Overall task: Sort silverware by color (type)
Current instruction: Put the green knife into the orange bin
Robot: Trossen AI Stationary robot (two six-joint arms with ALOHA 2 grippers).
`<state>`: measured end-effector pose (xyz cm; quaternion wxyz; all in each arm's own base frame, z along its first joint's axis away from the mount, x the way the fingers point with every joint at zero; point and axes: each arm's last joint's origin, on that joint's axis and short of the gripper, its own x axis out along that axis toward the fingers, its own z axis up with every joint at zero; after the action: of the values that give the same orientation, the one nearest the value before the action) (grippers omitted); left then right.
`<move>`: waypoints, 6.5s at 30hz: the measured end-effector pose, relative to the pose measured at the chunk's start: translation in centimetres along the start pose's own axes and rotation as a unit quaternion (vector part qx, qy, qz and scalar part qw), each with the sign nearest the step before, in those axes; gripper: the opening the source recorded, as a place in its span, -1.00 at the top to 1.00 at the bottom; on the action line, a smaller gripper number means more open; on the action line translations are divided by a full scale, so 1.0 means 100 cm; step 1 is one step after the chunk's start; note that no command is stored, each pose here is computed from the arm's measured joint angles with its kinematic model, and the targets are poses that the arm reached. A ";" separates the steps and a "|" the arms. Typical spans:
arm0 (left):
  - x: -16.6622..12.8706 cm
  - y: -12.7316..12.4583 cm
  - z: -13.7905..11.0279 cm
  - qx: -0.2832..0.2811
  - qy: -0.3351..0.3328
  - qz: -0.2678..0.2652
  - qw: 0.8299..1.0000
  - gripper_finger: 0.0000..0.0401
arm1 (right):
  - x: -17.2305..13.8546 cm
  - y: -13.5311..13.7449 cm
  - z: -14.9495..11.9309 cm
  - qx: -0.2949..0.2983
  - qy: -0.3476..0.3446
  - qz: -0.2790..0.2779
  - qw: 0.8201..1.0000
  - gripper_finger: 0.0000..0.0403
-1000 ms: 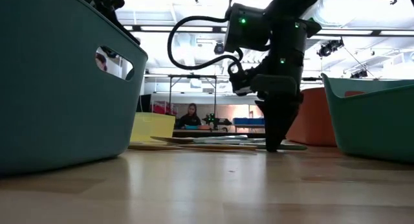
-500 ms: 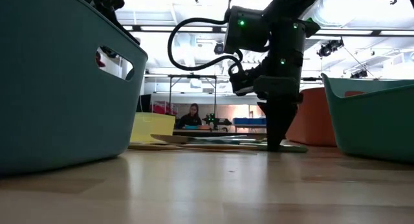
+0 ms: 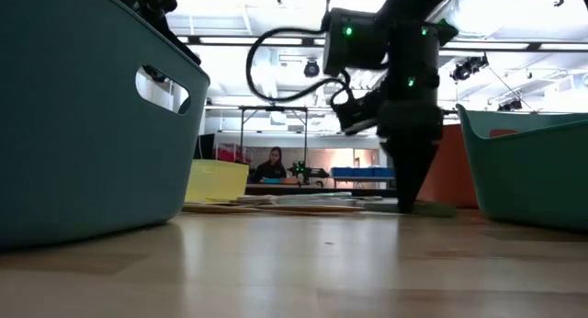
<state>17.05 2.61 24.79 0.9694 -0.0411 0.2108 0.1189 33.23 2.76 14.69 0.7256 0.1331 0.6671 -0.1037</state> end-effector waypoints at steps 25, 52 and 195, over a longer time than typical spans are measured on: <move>0.000 0.000 0.000 0.007 -0.002 0.002 1.000 0.42 | -0.022 -0.003 0.009 -0.050 -0.070 0.029 0.996 0.82; 0.000 0.000 -0.001 0.003 0.004 0.001 1.000 0.42 | 0.021 -0.015 0.021 -0.117 -0.020 0.010 0.993 0.48; 0.043 -0.012 -0.007 0.046 -0.003 -0.020 0.999 1.00 | -0.014 0.007 0.051 -0.241 -0.053 0.032 0.968 1.00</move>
<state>20.89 2.27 22.41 0.9731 -0.0002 0.2122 0.0898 38.15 1.74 16.46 0.7735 -0.0307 0.6284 0.0766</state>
